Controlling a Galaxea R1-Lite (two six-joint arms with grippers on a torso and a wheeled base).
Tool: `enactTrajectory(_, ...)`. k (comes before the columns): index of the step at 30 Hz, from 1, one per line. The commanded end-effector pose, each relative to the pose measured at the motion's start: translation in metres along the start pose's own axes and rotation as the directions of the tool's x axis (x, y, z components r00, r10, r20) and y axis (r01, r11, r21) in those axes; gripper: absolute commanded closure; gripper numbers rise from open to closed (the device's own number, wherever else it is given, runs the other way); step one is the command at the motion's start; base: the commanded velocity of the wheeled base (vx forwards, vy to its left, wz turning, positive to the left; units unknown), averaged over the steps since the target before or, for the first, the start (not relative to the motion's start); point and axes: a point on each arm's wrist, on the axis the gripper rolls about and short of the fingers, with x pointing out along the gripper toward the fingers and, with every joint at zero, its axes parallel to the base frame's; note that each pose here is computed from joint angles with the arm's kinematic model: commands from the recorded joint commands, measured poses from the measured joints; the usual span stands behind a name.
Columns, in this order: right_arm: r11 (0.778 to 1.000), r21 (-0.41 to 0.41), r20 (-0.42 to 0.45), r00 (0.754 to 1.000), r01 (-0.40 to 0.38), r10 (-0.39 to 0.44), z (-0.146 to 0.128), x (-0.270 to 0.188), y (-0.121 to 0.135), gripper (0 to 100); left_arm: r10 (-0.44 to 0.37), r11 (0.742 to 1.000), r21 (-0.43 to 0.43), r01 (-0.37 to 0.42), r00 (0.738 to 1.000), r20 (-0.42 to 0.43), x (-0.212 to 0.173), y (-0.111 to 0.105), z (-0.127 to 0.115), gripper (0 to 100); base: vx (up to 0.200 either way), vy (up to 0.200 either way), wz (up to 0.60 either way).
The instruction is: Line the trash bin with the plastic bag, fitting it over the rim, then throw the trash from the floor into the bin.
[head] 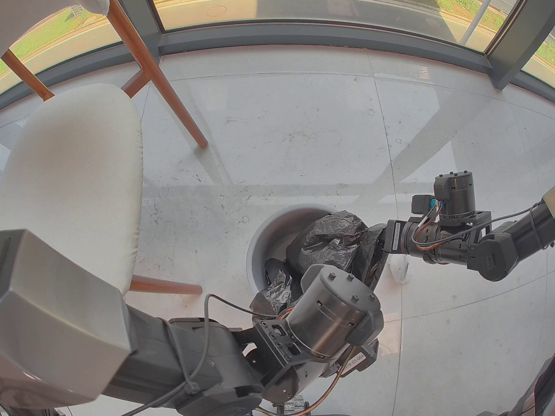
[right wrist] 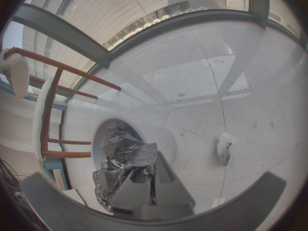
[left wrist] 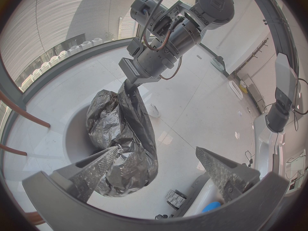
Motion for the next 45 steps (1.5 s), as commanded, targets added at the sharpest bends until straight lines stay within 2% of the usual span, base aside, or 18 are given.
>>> enactTrajectory(1, 1.0, -0.001, 0.003, 1.0, -0.002, 0.002, 0.001, 0.0, 0.0, 100, 0.003, 1.0, -0.003, -0.003, 1.0, 0.007, 0.0, 0.001, 0.002, 0, -0.2, 0.0, 0.0)
enactTrajectory(9, 1.0, -0.001, 0.017, 1.0, -0.007, 0.007, 0.005, 0.001, 0.001, 100, 0.036, 0.998, -0.044, -0.035, 0.999, 0.02, 0.001, 0.007, 0.007, 0, -0.2, 0.0, 0.0)
enactTrajectory(11, 1.0, -0.002, 0.021, 1.0, -0.008, 0.008, 0.006, 0.0, 0.002, 100, 0.104, 0.992, -0.077, -0.101, 0.994, 0.033, 0.006, 0.019, 0.015, 0, -0.1, 0.0, 0.0)
enactTrajectory(16, 1.0, -0.001, 0.026, 1.0, -0.009, 0.009, 0.008, 0.001, 0.002, 100, 0.19, 0.973, -0.147, -0.178, 0.98, 0.067, 0.016, 0.039, 0.03, 0, 0.0, 0.0, 0.0)
enactTrajectory(21, 1.0, 0.013, 0.079, 0.997, -0.006, 0.004, 0.024, 0.003, -0.002, 100, 0.22, 0.96, -0.185, -0.21, 0.975, 0.033, 0.025, 0.039, 0.023, 0, 0.0, 0.0, 0.0)
enactTrajectory(27, 0.993, 0.103, 0.178, 0.984, -0.05, 0.031, 0.057, 0.004, 0.005, 100, 0.225, 0.959, -0.184, -0.217, 0.974, 0.026, 0.025, 0.04, 0.021, 0, 0.0, 0.0, 0.0)
enactTrajectory(34, 0.992, 0.11, 0.185, 0.982, -0.056, 0.035, 0.059, 0.002, 0.008, 100, 0.299, 0.938, -0.187, -0.291, 0.954, 0.014, 0.035, 0.039, 0.024, 0, 0.0, 0.0, 0.0)
enactTrajectory(41, 0.992, 0.112, 0.186, 0.982, -0.052, 0.03, 0.058, 0.001, 0.008, 100, 0.293, 0.939, -0.206, -0.276, 0.954, 0.058, 0.06, 0.028, 0.039, 0, 0.0, 0.0, 0.0)
enactTrajectory(45, 0.992, 0.111, 0.186, 0.982, -0.054, 0.032, 0.058, 0.001, 0.009, 100, 0.279, 0.945, -0.191, -0.265, 0.959, 0.049, 0.068, 0.018, 0.035, 0, 0.0, 0.0, 0.0)
